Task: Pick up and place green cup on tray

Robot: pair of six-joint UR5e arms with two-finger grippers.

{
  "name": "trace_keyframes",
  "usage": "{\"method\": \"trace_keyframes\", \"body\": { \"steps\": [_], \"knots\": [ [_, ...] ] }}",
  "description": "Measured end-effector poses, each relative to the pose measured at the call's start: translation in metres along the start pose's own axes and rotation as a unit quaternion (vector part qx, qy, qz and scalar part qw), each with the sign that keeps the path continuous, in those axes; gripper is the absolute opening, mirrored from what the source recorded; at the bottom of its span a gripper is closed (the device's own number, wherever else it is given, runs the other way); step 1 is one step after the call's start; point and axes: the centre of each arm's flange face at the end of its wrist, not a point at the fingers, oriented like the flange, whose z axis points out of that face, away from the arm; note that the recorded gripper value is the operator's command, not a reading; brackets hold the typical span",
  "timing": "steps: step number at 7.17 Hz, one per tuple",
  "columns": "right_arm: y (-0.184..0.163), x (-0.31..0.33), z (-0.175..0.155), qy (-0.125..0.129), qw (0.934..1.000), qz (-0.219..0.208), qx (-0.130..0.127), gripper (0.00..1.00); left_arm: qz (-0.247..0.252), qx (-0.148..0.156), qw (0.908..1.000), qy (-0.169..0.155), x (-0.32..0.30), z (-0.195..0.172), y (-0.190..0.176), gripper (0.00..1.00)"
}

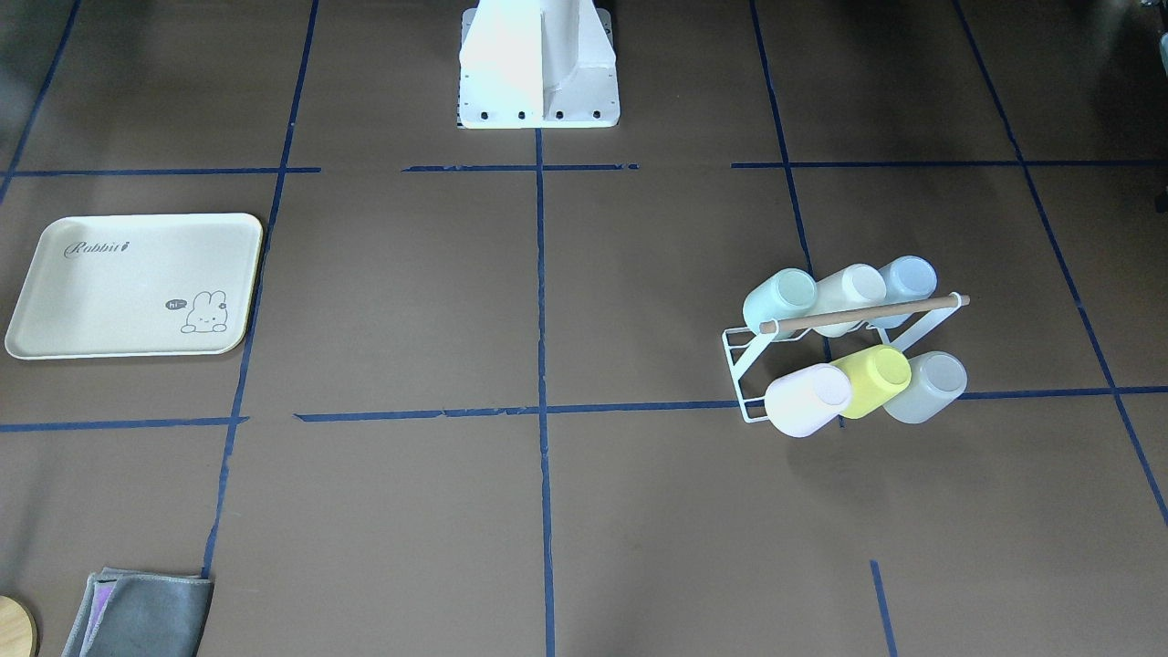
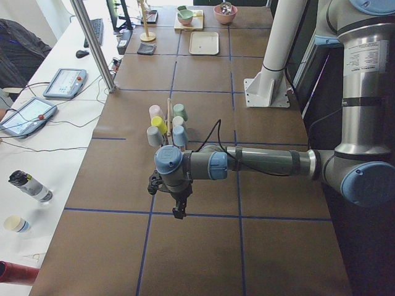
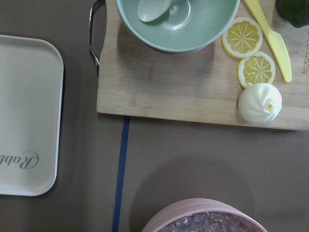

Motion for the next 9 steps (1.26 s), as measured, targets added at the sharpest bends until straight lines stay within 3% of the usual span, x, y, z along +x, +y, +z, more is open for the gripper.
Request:
{"method": "trace_keyframes", "body": {
  "steps": [2, 3, 5, 7, 9],
  "knots": [
    [-0.007, -0.003, -0.004, -0.003, 1.0, -0.004, 0.005, 1.0, 0.001, 0.0, 1.0, 0.0, 0.0, 0.0, -0.002, 1.0],
    [-0.014, -0.008, -0.006, -0.018, 0.9998, -0.008, 0.011, 1.0, 0.001, 0.0, 1.0, 0.0, -0.001, 0.001, -0.003, 1.0],
    [-0.024, -0.019, -0.012, -0.042, 0.9983, -0.025, 0.031, 1.0, 0.002, 0.0, 1.0, 0.0, 0.0, 0.0, -0.003, 1.0],
    [-0.037, -0.039, -0.011, -0.046, 0.9962, -0.051, 0.053, 0.98, 0.001, 0.0, 1.0, 0.0, 0.0, 0.0, -0.003, 1.0],
    [-0.049, -0.072, 0.004, -0.059, 0.996, -0.016, 0.066, 0.97, 0.002, 0.0, 1.0, 0.0, 0.001, 0.0, -0.003, 1.0]
  ]
}}
